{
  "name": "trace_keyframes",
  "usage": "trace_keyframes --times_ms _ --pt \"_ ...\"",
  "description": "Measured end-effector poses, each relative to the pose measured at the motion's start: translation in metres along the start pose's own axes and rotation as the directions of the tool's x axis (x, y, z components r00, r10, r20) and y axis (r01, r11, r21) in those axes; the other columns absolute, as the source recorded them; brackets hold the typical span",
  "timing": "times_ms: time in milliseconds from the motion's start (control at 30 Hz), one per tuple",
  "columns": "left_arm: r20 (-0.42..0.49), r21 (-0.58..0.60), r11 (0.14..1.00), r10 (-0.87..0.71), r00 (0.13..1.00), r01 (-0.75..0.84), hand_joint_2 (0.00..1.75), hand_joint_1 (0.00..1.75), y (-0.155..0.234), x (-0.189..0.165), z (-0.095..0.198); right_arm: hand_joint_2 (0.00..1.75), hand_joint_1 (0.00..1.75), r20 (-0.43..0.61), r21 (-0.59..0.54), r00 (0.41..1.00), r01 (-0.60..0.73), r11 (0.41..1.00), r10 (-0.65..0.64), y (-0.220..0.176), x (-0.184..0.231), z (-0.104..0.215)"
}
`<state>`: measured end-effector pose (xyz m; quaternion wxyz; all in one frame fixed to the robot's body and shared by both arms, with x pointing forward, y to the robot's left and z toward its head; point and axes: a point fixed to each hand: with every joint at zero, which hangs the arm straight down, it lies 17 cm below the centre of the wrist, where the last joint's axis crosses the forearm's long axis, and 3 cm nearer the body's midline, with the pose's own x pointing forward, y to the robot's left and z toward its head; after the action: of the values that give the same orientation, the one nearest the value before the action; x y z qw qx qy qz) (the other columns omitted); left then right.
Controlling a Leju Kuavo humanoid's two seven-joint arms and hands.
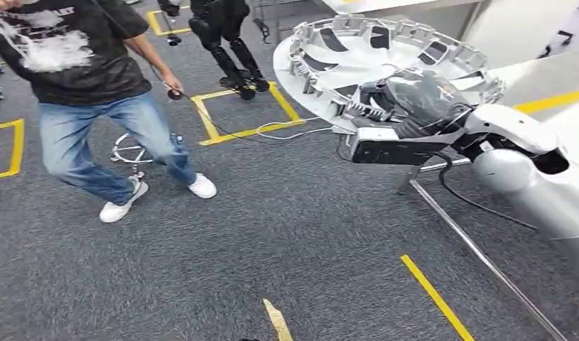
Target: Take the parts from the cabinet and place them on the table.
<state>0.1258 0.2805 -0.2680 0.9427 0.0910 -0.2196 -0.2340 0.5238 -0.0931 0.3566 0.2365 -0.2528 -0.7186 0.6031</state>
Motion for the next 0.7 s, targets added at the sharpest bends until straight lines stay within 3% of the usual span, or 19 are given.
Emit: trace_keyframes --times_ms 700 --pt "-0.003 0.0 1.0 -0.002 1.0 0.002 1.75 0.0 -0.001 -0.005 0.001 1.75 1.75 -0.04 0.029 0.999 0.006 1.0 -0.004 0.02 -0.019 0.021"
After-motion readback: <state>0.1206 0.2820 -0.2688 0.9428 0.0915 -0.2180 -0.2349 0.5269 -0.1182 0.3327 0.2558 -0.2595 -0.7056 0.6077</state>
